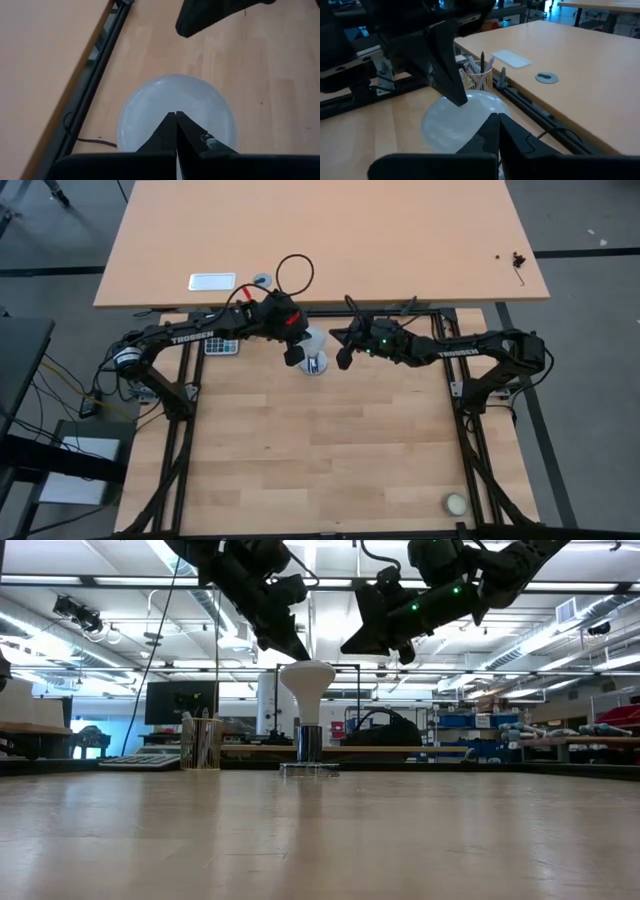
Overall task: Screw lightbulb
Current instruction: Insert the white lightbulb on the silver lamp
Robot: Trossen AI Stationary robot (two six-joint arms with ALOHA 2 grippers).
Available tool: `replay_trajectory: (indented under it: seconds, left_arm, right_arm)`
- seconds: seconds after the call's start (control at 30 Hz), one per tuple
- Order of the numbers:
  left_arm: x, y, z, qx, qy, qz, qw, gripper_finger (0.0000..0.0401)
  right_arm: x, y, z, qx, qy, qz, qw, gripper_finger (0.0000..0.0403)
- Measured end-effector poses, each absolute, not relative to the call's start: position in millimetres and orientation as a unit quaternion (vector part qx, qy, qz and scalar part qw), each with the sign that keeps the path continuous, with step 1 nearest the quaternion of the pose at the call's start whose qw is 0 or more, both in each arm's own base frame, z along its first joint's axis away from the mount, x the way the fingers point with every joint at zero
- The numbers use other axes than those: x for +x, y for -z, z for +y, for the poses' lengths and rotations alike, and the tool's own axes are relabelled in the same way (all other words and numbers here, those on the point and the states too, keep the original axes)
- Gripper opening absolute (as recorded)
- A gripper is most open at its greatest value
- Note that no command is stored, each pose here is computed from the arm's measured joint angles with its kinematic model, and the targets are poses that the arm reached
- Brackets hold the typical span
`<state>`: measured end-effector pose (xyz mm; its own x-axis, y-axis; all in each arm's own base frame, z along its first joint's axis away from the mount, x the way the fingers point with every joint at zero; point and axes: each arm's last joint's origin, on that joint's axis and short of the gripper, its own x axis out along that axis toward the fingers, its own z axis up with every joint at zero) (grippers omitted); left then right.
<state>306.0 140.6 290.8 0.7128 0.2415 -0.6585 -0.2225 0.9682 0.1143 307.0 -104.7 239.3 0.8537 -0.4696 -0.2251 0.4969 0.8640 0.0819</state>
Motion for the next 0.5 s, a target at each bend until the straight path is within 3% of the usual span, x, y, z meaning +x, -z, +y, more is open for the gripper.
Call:
replay_trajectory:
  seconds: [0.5]
  left_arm:
    - [307.3, -289.2, 141.3, 0.013, -0.127, 0.359, 0.925, 0.0]
  right_arm:
    - [314.8, -227.4, -107.2, 0.089, 0.232, 0.1, 0.963, 0.0011]
